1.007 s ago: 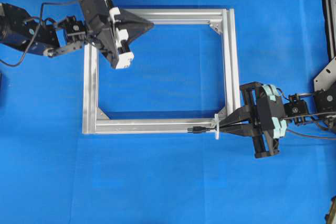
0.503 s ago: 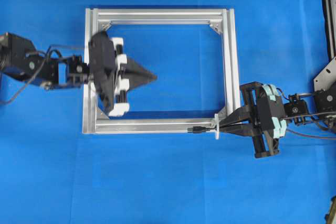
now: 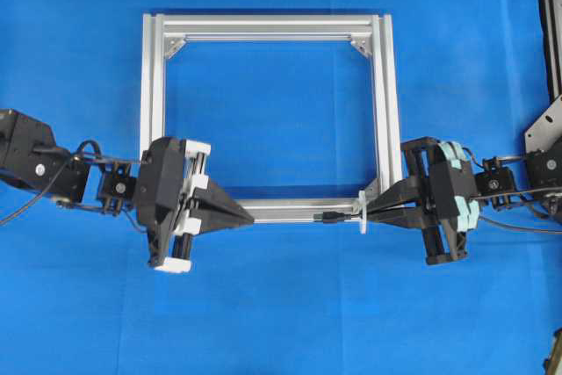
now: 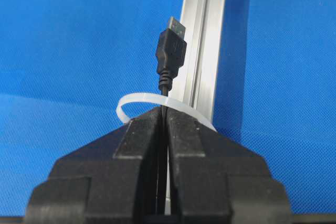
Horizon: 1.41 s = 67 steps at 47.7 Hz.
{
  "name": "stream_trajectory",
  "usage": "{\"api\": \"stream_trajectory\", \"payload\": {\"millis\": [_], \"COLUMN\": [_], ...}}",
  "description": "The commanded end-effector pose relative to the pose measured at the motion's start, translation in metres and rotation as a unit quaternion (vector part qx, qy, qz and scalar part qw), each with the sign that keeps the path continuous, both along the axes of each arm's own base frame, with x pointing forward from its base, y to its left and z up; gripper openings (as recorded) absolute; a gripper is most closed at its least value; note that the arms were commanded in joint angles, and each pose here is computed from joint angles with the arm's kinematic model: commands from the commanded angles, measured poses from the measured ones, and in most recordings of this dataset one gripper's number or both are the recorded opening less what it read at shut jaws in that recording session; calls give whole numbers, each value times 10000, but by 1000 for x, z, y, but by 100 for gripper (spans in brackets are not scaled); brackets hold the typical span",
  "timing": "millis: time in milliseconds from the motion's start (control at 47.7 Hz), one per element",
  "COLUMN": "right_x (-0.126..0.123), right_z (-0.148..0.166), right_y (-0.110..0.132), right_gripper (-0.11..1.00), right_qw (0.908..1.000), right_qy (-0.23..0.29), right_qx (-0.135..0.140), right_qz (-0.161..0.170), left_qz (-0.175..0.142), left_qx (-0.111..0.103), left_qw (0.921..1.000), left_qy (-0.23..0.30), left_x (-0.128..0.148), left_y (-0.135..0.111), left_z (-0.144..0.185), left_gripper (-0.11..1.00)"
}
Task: Insert the wire through the string loop located on the right side.
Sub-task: 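Move the left gripper to the plug and grasp it beyond the loop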
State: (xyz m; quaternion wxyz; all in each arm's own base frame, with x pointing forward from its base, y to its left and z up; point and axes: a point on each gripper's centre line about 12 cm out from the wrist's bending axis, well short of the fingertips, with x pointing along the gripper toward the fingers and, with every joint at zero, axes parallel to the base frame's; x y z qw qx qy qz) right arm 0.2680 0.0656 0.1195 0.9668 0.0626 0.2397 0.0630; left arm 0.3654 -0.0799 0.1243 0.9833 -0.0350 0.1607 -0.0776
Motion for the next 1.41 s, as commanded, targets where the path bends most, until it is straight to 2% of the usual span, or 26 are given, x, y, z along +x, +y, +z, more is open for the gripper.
{"api": "stream_trajectory", "payload": {"millis": [0, 294, 503, 944, 1385], "right_x": [4, 4, 5, 5, 4], "right_z": [6, 6, 6, 7, 6], "right_y": [0, 0, 1, 1, 0], "right_gripper": [-3, -3, -3, -3, -3], "right_qw": [9999, 9999, 9999, 9999, 9999], "right_qy": [-134, -134, -134, -140, -125], "right_qx": [29, 29, 29, 38, 34], "right_qz": [-22, -22, -14, -18, -26], "left_qz": [-52, -8, 69, 187, 248], "left_qx": [-43, -66, -33, -24, 2], "left_qw": [9997, 9994, 9988, 9993, 9996], "left_qy": [-241, -331, -484, -331, -134], "left_x": [4, 15, 45, 104, 109], "left_y": [-5, -4, -1, 2, 8], "left_z": [15, 20, 33, 48, 44], "left_gripper": [0, 0, 0, 0, 1]}}
